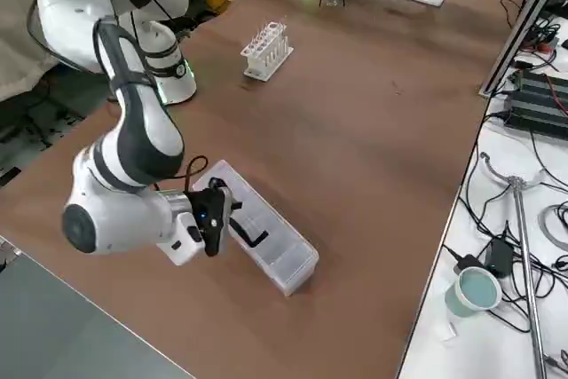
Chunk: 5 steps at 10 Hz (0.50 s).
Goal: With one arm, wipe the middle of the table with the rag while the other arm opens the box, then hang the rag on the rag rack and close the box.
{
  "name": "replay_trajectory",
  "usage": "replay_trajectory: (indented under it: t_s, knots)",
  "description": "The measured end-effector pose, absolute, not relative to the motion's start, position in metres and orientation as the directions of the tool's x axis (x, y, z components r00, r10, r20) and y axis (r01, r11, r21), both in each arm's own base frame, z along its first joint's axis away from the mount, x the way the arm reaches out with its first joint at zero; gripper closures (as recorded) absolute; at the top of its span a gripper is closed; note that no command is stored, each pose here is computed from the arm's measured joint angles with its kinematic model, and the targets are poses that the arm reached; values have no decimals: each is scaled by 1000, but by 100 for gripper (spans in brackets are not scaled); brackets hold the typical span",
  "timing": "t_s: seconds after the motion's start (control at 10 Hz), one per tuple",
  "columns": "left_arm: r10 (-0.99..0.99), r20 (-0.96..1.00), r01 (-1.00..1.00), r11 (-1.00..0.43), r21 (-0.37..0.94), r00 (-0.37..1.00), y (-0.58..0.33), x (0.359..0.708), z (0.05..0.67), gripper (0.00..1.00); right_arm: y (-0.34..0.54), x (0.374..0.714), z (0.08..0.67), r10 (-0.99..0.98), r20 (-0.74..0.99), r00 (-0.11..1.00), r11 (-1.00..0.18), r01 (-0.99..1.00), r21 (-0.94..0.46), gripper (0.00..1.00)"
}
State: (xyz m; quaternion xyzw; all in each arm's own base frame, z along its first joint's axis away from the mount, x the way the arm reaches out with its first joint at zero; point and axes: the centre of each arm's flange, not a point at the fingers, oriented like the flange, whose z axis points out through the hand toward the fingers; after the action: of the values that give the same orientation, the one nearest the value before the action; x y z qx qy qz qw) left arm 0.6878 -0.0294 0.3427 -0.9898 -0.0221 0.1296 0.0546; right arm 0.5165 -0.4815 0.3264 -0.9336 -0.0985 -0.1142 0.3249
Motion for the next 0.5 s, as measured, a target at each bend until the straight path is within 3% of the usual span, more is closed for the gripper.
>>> replay_trajectory:
  t_s: [0.2,0.5]
  knots:
    - [61,-150,50,-996,-81,987,-33,690,409,0,-473,531,379,120,237,964,-823,230,-519,97]
    - [72,-10,72,-997,18,997,-41,662,531,0,-375,591,466,160,108,981,-912,189,-365,94]
